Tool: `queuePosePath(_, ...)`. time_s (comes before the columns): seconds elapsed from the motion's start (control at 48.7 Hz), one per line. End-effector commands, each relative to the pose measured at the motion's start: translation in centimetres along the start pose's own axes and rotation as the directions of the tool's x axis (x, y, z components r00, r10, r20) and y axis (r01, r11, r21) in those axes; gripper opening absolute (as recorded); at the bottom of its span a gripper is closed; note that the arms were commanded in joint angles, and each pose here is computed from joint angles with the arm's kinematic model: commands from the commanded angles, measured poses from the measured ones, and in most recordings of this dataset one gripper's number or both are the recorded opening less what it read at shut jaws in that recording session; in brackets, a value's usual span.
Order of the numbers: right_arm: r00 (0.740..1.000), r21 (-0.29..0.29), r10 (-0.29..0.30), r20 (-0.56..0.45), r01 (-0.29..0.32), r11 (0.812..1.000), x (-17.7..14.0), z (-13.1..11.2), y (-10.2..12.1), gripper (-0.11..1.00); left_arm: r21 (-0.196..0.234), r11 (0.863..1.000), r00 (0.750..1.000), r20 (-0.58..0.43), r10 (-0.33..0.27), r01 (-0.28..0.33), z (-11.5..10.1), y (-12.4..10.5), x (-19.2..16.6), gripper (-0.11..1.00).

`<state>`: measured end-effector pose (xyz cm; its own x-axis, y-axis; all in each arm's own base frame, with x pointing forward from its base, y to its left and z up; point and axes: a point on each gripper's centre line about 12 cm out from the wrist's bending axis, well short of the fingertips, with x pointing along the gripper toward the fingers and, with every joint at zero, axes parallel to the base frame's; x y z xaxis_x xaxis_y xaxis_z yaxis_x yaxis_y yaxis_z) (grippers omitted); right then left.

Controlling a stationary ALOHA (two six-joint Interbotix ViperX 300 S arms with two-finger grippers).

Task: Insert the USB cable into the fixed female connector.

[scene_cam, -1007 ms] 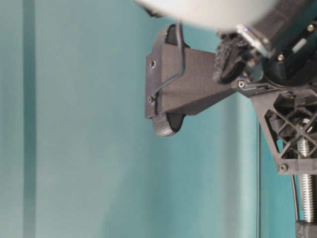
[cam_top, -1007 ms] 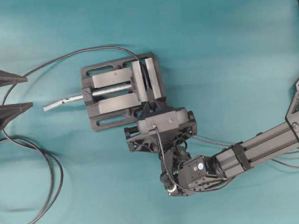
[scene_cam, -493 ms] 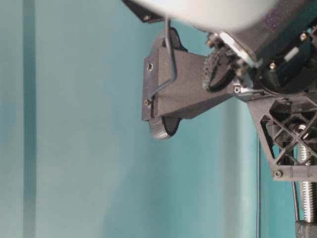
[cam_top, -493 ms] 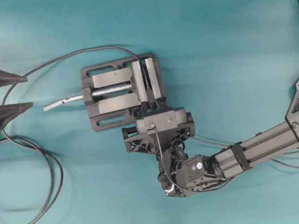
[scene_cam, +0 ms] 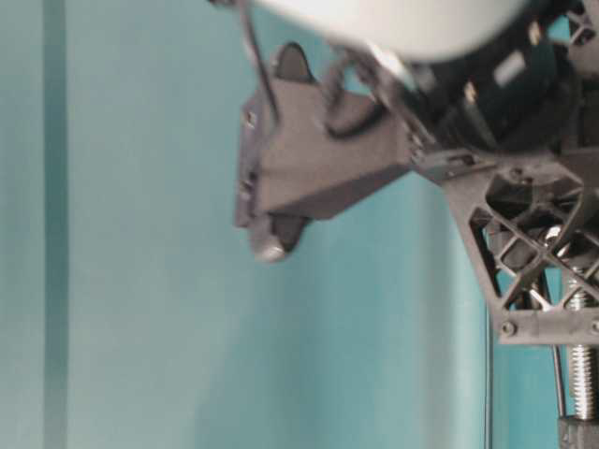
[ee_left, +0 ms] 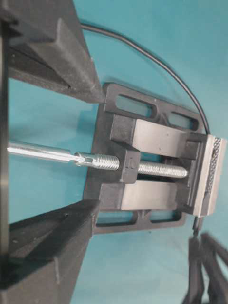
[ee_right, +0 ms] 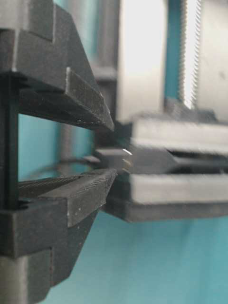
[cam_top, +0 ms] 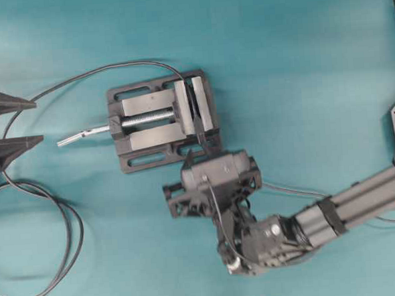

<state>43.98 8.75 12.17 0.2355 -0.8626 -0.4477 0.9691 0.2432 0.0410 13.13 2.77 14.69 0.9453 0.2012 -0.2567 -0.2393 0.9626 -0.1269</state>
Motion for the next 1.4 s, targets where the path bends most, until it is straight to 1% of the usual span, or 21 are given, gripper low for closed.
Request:
queuePosePath(0.0,0.999,0.049,0.035,-0.010,-0.034,0.998,-1.7,2.0,0.3,0.42,-0.007,1.000,1.000,0.006,0.001,-0.001,0.4,0.0,0.1,0.96)
queuePosePath(0.144,0.999,0.034,0.048,-0.022,-0.047,0.998,-1.5,1.8,-0.1,0.42,-0.007,1.000,1.000,0.006,0.001,-0.001,0.4,0.0,0.1,0.96)
queuePosePath(0.205,0.997,0.025,0.067,-0.033,-0.066,0.997,-1.5,1.7,-0.2,0.42,-0.007,1.000,1.000,0.006,0.001,-0.001,0.4,0.0,0.1,0.96)
queuePosePath(0.288,0.993,0.010,0.110,-0.051,-0.110,0.994,-1.5,1.5,-0.1,0.42,-0.007,1.000,1.000,0.006,0.001,-0.001,0.4,0.0,0.1,0.96)
queuePosePath(0.37,0.983,-0.015,0.166,-0.073,-0.167,0.986,-1.5,1.3,-0.1,0.42,-0.007,1.000,1.000,0.006,0.001,-0.001,0.4,0.0,0.1,0.96)
queuePosePath(0.431,0.973,-0.051,0.209,-0.095,-0.215,0.975,-1.6,1.1,-0.1,0.42,-0.007,1.000,1.000,0.006,0.001,-0.001,0.4,0.0,0.1,0.96)
queuePosePath(0.555,0.953,-0.110,0.266,-0.148,-0.283,0.953,-1.7,0.8,-0.8,0.42,-0.007,1.000,1.000,0.006,0.001,-0.001,0.4,0.0,0.1,0.96)
queuePosePath(0.657,0.935,-0.145,0.298,-0.192,-0.328,0.934,-1.6,0.5,-1.9,0.42,-0.005,1.000,1.000,0.008,0.000,0.000,0.4,0.0,0.1,0.96)
queuePosePath(0.863,0.920,-0.163,0.320,-0.225,-0.359,0.919,-1.7,1.1,-4.1,0.42,-0.007,1.000,1.000,0.006,0.001,-0.001,0.4,0.0,0.1,0.96)
queuePosePath(0.924,0.907,-0.183,0.342,-0.246,-0.390,0.903,-1.9,1.3,-4.7,0.42,-0.007,1.000,1.000,0.006,0.001,-0.001,0.4,0.0,0.1,0.96)
queuePosePath(0.986,0.891,-0.216,0.366,-0.268,-0.426,0.878,-2.1,1.5,-5.4,0.42,-0.007,1.000,1.000,0.008,0.000,0.000,0.4,0.0,0.1,0.96)
queuePosePath(1.089,0.863,-0.288,0.411,-0.293,-0.489,0.823,-2.5,2.1,-6.6,0.42,-0.007,1.000,1.000,0.006,0.001,-0.001,0.4,0.0,0.1,0.96)
queuePosePath(1.191,0.844,-0.347,0.441,-0.305,-0.530,0.774,-2.7,3.3,-8.6,0.42,-0.007,1.000,1.000,0.008,0.001,0.000,0.4,0.0,0.1,0.96)
queuePosePath(1.253,0.832,-0.367,0.460,-0.310,-0.552,0.749,-2.8,4.3,-10.3,0.41,-0.007,1.000,1.000,0.006,0.001,-0.001,0.4,0.0,0.1,0.96)
queuePosePath(1.274,0.830,-0.371,0.464,-0.311,-0.555,0.744,-2.7,4.5,-10.8,0.41,-0.007,1.000,1.000,0.006,0.001,-0.001,0.4,0.0,0.1,0.96)
queuePosePath(1.315,0.819,-0.371,0.481,-0.313,-0.571,0.732,-2.8,5.1,-11.8,0.41,-0.007,1.000,1.000,0.006,0.001,-0.001,0.4,0.0,0.1,0.96)
queuePosePath(1.376,0.801,-0.356,0.509,-0.314,-0.596,0.720,-2.7,6.0,-13.0,0.42,-0.007,1.000,1.000,0.006,0.001,-0.001,0.4,0.0,0.1,0.96)
